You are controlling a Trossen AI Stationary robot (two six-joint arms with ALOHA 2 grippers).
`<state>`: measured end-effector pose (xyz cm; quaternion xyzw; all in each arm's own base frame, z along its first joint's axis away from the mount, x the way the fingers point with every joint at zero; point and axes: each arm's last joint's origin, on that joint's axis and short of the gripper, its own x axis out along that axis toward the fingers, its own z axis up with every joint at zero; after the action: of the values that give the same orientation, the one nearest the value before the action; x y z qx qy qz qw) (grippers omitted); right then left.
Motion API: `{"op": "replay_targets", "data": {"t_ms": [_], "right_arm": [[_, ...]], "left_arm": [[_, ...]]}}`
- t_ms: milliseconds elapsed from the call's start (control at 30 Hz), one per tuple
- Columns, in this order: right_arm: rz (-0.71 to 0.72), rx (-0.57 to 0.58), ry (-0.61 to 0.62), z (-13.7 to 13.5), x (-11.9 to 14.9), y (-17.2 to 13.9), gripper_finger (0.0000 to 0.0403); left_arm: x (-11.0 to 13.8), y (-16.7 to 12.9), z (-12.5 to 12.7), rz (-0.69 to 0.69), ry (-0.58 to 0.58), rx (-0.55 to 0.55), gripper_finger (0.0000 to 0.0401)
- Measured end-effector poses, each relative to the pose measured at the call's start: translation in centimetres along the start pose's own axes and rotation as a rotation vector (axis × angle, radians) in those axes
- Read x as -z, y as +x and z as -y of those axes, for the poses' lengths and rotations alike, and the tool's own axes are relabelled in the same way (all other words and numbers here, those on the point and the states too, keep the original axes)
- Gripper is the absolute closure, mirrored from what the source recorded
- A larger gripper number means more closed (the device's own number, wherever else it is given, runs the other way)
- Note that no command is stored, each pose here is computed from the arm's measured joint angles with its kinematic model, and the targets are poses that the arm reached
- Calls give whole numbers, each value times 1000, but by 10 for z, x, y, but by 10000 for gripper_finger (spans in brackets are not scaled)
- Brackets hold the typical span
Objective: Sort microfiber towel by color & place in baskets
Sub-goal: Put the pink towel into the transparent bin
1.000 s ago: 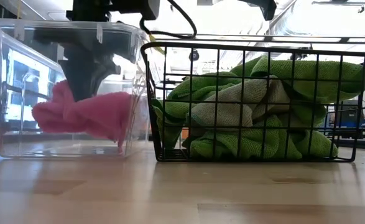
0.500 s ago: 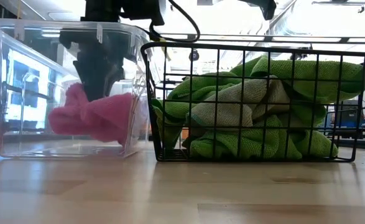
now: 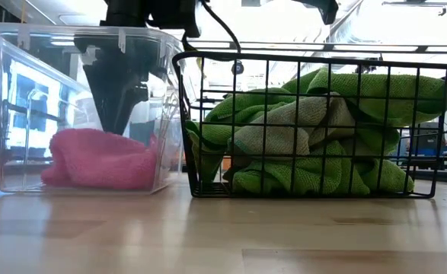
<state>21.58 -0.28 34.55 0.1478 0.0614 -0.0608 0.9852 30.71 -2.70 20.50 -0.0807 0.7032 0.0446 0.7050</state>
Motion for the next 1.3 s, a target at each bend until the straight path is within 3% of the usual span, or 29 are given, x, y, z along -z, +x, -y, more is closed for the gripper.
{"op": "replay_targets", "data": {"t_ms": [167,300,533,700,900,1067,1300], "right_arm": [[0,0,0,0,0,0,196],[5,10,-8,0,0,0,196],[18,15,-17,0,-1,0,196],[38,10,-74,0,-3,0,196],[154,-16,-139,-4,-14,-1,196],[189,-24,-134,-5,-18,-2,196],[186,-36,-21,-5,-18,-2,196]], "left_arm": [[4,-20,-5,-54,16,7,196],[10,-56,-9,36,24,28,196],[41,-139,-14,523,-17,89,197],[79,-192,-24,898,-129,103,197],[126,-237,-35,1226,-238,126,197],[154,-248,-38,1312,-214,105,197],[163,-250,-33,1322,-82,96,197]]}}
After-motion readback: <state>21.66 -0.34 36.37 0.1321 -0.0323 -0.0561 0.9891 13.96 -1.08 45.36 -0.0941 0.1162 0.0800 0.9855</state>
